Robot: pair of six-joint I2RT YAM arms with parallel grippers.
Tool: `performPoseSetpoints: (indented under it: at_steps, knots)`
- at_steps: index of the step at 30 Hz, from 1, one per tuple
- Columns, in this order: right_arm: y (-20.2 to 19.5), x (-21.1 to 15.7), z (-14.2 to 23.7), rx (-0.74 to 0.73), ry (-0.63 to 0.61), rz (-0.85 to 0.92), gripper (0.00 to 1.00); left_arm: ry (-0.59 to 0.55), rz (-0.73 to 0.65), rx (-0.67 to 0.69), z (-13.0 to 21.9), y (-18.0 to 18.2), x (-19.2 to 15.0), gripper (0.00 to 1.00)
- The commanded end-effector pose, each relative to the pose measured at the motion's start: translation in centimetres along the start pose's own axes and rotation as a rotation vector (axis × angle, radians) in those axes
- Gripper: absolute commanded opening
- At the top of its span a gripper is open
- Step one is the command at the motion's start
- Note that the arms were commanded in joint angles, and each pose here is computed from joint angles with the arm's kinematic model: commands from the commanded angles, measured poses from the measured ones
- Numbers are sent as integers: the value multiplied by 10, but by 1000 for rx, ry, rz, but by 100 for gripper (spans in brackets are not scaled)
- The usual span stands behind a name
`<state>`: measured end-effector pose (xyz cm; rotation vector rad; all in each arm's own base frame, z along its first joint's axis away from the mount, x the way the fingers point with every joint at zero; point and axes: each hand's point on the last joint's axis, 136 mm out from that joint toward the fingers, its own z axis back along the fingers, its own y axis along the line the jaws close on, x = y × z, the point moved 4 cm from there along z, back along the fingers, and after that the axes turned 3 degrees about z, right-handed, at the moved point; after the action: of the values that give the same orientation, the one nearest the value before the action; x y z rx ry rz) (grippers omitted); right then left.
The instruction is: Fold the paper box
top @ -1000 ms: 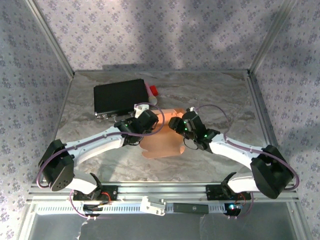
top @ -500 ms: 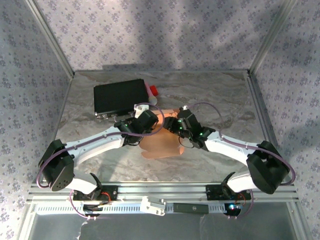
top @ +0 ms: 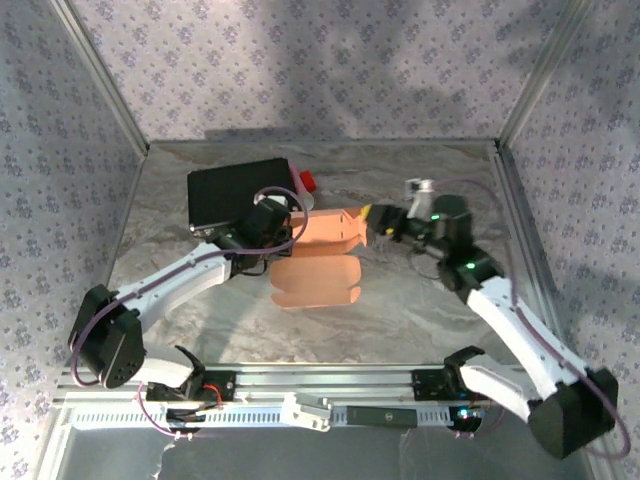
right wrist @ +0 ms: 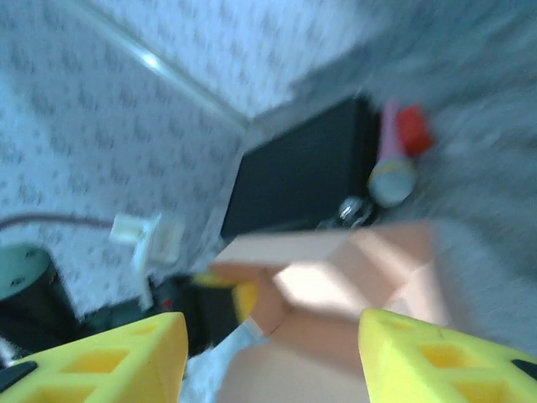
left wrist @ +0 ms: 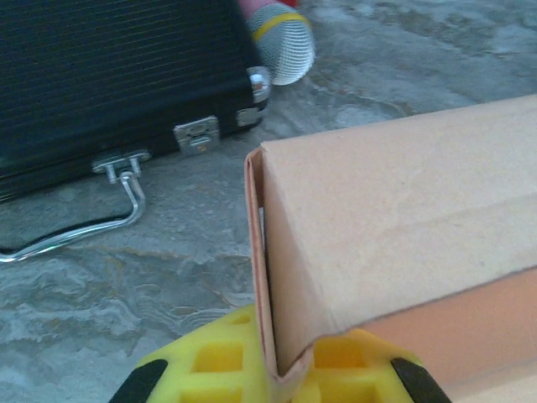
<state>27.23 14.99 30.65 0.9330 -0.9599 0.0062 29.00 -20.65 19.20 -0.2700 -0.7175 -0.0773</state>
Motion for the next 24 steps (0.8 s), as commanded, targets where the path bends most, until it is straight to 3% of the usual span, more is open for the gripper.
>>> performPoseSetpoints:
  at_steps: [1,7,12,24]
  knots:
    - [-22,-8,16,70,110,-37,50,4,-45,-173,25,-14,16,0]
    - [-37,5,16,243,114,-31,40,70,-93,-312,39,-12,21,0]
    - [-25,-3,1,386,199,17,45,74,-71,-396,42,-6,30,0]
    - [-23,-28,-24,434,293,89,38,104,-75,-474,39,-10,36,0]
